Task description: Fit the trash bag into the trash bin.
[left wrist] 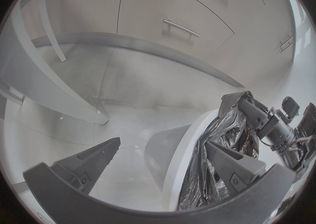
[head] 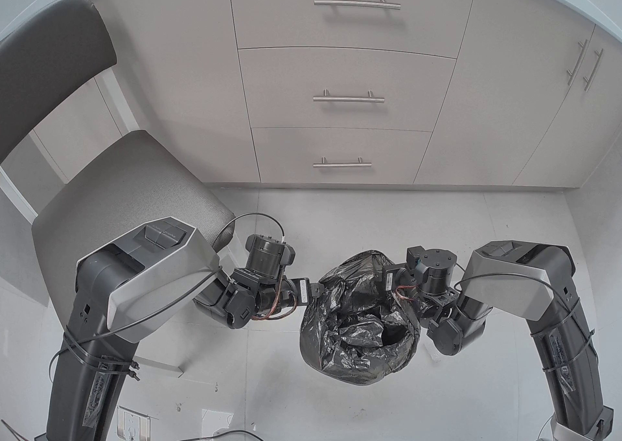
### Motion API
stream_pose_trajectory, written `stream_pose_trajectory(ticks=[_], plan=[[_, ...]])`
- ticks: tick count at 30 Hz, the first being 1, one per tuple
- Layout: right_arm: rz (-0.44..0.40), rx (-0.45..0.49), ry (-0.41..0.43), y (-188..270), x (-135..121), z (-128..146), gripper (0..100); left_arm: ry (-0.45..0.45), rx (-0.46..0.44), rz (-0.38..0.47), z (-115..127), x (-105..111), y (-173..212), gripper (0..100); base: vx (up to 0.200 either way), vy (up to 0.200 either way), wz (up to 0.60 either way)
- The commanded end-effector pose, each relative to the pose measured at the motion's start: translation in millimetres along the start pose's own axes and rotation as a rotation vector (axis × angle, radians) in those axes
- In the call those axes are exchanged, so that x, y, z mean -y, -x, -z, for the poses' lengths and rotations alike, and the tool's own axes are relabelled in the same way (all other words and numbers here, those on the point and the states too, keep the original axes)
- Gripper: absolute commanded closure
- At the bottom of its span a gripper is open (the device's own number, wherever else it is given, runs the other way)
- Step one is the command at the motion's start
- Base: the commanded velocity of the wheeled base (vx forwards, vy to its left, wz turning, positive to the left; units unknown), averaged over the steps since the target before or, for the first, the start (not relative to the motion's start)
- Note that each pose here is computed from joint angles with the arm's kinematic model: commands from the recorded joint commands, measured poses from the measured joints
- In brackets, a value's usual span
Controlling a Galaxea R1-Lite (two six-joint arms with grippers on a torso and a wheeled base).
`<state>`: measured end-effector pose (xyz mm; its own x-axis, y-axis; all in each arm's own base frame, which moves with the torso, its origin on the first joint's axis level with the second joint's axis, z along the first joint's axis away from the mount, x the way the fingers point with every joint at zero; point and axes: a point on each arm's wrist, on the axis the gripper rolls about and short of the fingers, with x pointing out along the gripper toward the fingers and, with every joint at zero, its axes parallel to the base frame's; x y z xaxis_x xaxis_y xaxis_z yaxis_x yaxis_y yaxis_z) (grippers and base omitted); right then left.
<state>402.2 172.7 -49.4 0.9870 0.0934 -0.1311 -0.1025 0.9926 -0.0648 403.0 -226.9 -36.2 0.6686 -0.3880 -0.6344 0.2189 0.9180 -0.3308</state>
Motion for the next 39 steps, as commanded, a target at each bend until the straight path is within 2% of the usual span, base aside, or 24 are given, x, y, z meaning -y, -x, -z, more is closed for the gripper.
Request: stream_pose_trajectory(ticks=[1, 12, 16, 25, 39], plan=[[0.015, -0.018, 0.004, -5.1, 5.2, 10.7, 0, 0.001, -0.002, 0.0, 0.7, -0.3, -0.4, 0, 0.0, 0.0, 0.0], [0.038, -0.044, 0.007, -12.3, 14.8, 18.5, 0, 0.001, -0.002, 0.0, 1.1, -0.5, -0.8, 0, 0.0, 0.0, 0.0], [0.018, -0.044, 0.009, -3.8, 8.4, 11.6, 0, 0.001, -0.001, -0.002, 0.9, -0.5, -0.3, 0, 0.0, 0.0, 0.0], [-0.098, -0.063, 0.021, 27.2, -7.5, -10.1, 0, 0.001, -0.001, -0.002, 1.3, -0.6, -0.7, 0, 0.0, 0.0, 0.0], [-0.1, -0.043, 0.013, 30.7, -3.4, -23.3, 0, 0.0, 0.0, 0.0, 1.5, 0.1, -0.8, 0, 0.0, 0.0, 0.0]])
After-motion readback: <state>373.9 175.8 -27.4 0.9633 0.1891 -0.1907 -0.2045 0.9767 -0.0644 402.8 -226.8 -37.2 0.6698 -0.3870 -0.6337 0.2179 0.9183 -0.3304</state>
